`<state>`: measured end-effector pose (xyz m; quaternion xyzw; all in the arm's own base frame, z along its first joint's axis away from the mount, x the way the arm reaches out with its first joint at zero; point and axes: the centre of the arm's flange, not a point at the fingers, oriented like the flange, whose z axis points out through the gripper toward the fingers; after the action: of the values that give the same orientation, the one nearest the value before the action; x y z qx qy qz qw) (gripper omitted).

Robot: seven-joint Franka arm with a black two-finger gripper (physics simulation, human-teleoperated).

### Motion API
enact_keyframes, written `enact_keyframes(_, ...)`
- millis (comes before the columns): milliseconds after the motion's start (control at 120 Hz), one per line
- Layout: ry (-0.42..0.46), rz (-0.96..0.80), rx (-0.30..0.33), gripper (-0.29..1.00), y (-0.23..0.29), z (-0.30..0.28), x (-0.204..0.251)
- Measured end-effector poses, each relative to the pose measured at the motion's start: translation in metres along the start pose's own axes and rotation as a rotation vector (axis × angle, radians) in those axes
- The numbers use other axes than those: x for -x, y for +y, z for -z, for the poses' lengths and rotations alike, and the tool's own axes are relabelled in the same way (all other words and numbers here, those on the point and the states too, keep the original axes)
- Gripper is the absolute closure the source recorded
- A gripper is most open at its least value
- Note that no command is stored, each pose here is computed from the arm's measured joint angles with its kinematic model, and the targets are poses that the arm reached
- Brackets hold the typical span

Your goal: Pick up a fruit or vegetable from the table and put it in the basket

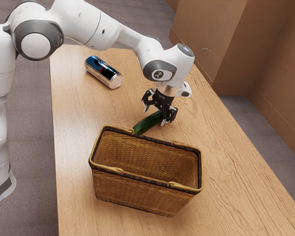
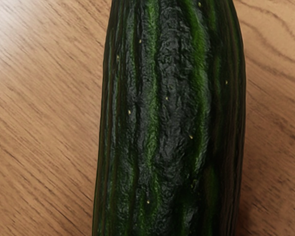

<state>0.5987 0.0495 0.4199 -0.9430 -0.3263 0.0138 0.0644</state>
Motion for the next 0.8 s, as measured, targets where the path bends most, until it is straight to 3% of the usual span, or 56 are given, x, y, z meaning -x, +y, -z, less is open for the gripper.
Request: enact_keyframes(800,-0.008,-0.028,0.009,0.02,0.0074,-0.0100,0.0018)
